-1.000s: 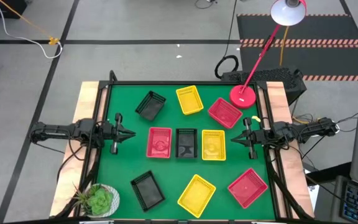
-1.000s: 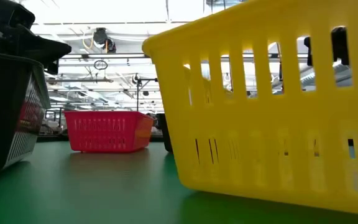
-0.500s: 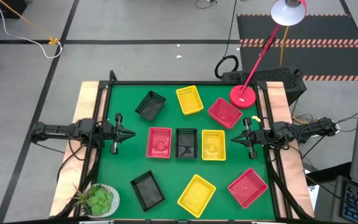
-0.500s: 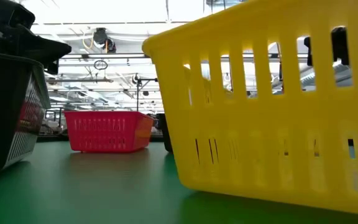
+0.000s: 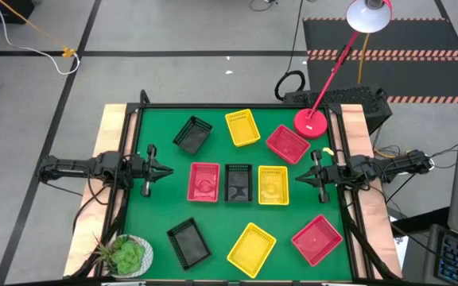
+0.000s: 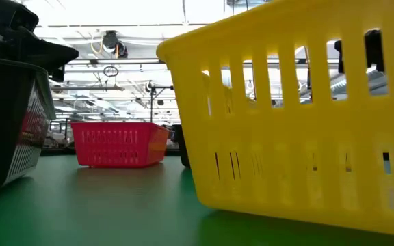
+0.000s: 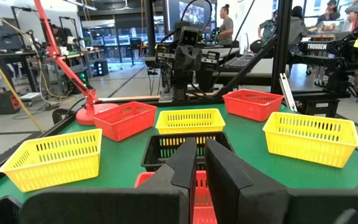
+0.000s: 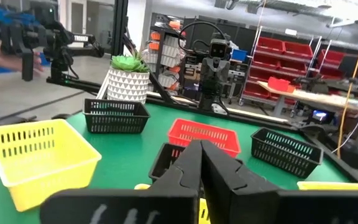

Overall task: Stack baskets by color
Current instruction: Stack the top red bin on top of the middle red bin

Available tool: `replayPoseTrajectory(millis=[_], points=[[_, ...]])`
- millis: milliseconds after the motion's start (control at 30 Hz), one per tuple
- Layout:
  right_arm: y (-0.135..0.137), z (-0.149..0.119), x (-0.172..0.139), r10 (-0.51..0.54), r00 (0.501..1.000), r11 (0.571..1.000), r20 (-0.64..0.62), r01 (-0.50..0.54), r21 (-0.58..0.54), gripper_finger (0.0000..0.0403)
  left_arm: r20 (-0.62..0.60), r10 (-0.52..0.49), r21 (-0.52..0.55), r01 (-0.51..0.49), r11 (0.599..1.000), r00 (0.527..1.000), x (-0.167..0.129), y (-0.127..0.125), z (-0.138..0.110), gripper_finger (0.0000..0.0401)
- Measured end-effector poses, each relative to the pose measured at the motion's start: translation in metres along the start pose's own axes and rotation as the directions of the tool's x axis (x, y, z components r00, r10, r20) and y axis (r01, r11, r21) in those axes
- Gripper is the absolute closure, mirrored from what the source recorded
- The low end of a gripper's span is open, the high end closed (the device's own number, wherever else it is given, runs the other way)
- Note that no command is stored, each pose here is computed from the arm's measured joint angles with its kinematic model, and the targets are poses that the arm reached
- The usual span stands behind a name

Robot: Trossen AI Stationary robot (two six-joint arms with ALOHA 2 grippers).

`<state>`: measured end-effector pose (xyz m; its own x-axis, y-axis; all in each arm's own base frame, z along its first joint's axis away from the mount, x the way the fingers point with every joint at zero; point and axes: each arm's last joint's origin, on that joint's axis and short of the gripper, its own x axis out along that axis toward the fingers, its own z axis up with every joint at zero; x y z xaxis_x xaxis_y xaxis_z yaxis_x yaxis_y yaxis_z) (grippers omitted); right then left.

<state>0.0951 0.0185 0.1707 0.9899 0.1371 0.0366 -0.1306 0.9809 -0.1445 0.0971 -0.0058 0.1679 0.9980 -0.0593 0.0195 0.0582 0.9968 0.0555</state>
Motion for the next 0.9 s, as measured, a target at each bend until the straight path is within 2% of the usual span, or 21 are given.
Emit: replayPoseTrajectory(millis=[267,600,733,900], points=[[0.0,0.0,0.0,0.0,1.0,0.997,0.001,0.0,0.083,0.0403,0.0,0.0,0.0,0.0,1.0,1.0,0.0,0.0,0.0,0.0364],[0.0,0.003,0.0,-0.004,1.0,0.992,0.021,0.001,0.123,0.0403,0.0,0.0,0.0,0.0,1.0,1.0,0.0,0.0,0.0,0.0364],[0.0,0.001,-0.001,0.004,1.0,0.992,-0.02,-0.002,0.122,0.0403,0.0,0.0,0.0,0.0,1.0,1.0,0.0,0.0,0.0,0.0364],[-0.004,0.025,-0.005,-0.001,1.0,0.992,0.006,0.0,0.13,0.0403,0.0,0.0,0.0,0.0,1.0,1.0,0.0,0.0,0.0,0.0364]])
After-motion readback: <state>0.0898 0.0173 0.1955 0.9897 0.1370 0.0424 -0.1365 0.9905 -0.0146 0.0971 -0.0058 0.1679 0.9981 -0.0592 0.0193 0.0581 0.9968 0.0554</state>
